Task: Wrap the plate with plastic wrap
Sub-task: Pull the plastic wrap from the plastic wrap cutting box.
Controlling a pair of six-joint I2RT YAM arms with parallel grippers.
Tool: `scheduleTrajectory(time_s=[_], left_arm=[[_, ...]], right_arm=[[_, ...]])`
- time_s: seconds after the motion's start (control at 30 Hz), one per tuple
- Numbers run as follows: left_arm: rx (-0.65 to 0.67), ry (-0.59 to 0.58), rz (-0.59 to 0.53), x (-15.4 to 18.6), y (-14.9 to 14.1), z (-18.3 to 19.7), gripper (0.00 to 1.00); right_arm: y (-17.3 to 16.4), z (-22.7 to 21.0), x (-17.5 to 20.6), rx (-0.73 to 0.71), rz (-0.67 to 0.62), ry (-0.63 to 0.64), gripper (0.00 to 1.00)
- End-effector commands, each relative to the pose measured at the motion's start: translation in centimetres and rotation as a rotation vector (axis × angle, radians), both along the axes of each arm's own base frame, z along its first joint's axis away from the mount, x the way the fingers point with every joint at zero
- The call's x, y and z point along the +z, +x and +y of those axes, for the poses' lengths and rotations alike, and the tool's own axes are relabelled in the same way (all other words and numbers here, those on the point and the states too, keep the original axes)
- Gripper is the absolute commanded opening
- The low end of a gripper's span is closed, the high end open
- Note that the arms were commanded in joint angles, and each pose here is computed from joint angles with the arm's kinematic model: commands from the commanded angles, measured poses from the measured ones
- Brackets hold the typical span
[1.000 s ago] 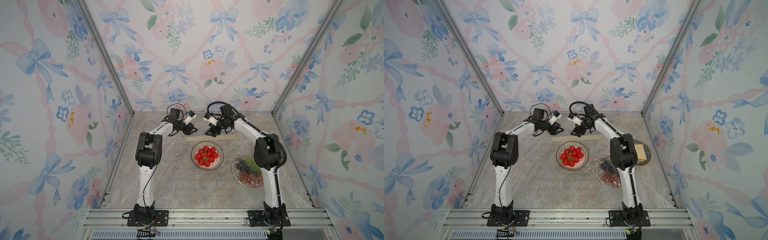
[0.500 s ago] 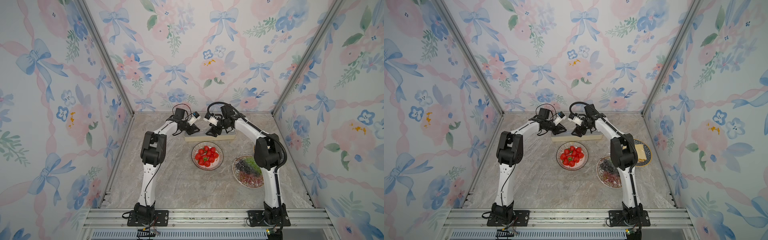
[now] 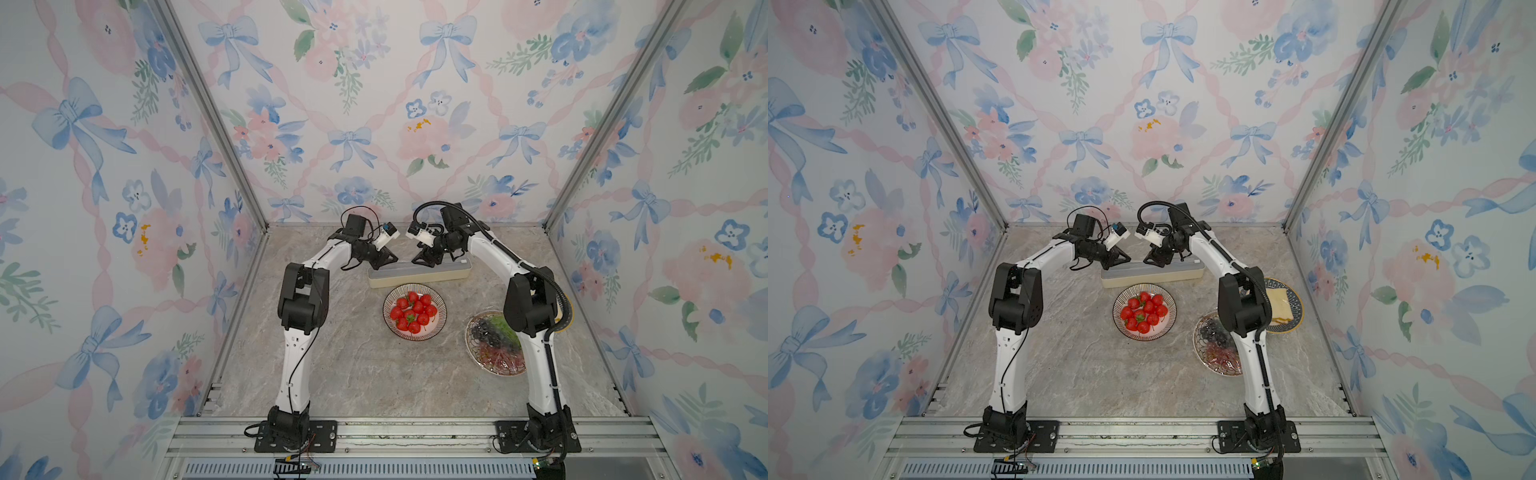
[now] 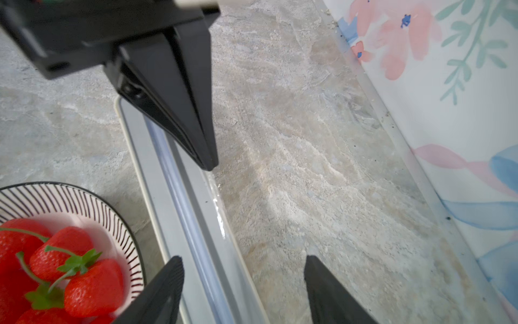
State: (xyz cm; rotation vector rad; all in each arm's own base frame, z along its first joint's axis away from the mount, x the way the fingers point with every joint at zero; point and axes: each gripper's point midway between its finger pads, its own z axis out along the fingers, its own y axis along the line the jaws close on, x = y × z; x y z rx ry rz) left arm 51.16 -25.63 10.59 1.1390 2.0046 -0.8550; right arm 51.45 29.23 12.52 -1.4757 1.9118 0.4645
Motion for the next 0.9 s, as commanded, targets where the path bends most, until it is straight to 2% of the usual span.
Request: scheduleTrajectory(time_s=[0.0, 0.3, 0.5, 0.77, 0.87], left_arm=[[-0.044, -0.061, -0.099, 5.7, -0.7, 0.0, 0.00], [-0.041, -0.056, -0.113, 6.2, -0.8, 0.1, 0.00], [-0.034, -0.047, -0.113, 6.0, -0.6, 0.2, 0.00], [-0.022, -0.033, -0.121, 5.8, -0.2, 0.4, 0.00], [-0.018, -0.029, -0.122, 5.8, -0.2, 0.5, 0.00]], right_arm=[[-0.5, 1.0, -1.2, 0.026, 0.031, -0.023, 0.69], [0.0, 2.7, -1.6, 0.026, 0.018, 0.001, 0.68], [0.2, 2.6, -2.5, 0.009, 0.053, -0.008, 0.56], [1.2, 0.9, -3.3, -0.059, 0.102, -0.022, 0.49], [1.6, 0.3, -3.5, -0.087, 0.105, -0.026, 0.43]])
